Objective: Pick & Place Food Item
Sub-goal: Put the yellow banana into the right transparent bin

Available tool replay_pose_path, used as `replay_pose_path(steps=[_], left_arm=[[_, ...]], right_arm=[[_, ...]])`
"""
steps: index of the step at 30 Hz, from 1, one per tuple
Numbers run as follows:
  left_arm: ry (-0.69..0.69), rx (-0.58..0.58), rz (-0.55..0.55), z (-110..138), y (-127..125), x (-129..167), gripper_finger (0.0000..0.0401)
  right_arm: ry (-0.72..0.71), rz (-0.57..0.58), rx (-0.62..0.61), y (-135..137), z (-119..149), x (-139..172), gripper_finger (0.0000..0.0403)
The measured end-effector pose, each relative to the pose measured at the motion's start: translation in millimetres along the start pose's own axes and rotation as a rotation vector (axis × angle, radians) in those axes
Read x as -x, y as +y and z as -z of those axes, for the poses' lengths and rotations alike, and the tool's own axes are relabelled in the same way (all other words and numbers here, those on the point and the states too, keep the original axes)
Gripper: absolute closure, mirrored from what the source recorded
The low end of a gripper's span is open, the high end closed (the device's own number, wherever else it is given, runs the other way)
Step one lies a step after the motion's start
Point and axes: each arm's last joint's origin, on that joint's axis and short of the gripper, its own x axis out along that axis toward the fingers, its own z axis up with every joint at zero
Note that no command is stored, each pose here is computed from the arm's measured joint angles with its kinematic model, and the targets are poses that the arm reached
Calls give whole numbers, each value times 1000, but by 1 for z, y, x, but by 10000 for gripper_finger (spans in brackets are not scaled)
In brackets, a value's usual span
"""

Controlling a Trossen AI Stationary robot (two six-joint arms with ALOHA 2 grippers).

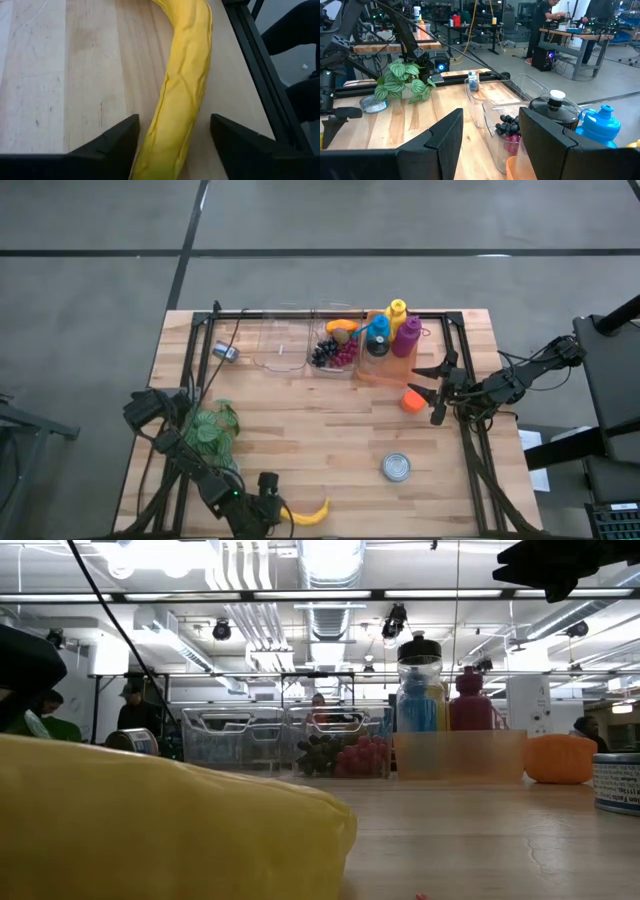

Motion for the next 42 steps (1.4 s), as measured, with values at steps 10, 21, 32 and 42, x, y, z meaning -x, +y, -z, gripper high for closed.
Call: replay_pose_path(steps=[10,21,32,42], left_arm=[[-7,23,-16,0,1,0,261],[-9,40,-25,-1,3,-1,330],[-36,109,-7,-8,3,4,334],[-183,197,-8,-36,9,41,336]], right_arm=[[0,0,0,0,0,0,213],[0,0,2,0,0,0,213],[0,0,1,0,0,0,213],[0,0,1,0,0,0,213]])
